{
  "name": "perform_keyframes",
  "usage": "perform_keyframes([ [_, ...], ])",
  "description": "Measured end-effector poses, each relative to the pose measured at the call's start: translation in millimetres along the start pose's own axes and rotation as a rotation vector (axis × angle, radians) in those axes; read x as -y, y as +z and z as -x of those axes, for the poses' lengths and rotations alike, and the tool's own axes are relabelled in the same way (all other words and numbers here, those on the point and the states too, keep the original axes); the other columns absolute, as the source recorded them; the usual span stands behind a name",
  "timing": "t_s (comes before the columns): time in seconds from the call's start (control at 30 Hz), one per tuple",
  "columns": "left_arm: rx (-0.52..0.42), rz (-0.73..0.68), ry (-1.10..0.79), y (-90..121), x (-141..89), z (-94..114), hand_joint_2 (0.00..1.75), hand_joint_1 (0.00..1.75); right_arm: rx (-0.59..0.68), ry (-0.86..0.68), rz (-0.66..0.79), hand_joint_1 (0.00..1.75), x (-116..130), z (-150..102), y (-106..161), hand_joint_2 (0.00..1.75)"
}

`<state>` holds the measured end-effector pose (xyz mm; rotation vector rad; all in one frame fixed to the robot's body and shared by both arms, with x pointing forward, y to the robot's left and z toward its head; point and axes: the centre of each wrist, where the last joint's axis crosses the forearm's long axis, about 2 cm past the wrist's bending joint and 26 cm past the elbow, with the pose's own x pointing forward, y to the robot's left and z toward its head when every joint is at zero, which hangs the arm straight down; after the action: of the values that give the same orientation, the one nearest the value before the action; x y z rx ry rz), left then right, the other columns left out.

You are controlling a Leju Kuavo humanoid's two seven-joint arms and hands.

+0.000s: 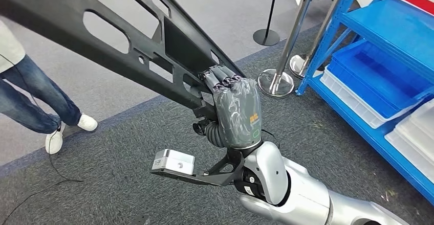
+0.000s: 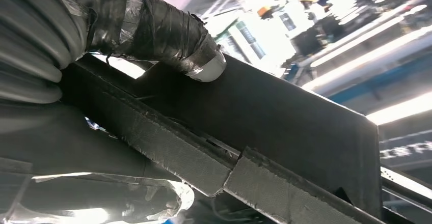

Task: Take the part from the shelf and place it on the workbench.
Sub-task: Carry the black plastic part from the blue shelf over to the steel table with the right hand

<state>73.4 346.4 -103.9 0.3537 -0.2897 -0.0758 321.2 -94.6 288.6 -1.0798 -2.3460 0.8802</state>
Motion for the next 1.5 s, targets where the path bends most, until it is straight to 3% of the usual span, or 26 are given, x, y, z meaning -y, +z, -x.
perform_keyframes([
  [0.6, 0.016, 0.002, -0.004, -1, -1, -8, 1.75, 0.00, -0.003, 0.016, 0.010, 1.75, 4, 2, -4, 1.75],
  [1.5, -0.006, 0.013, 0.007, -2, -7, 2, 1.75, 0.00, -0.005, 0.020, 0.026, 1.75, 2, -2, -15, 1.75],
])
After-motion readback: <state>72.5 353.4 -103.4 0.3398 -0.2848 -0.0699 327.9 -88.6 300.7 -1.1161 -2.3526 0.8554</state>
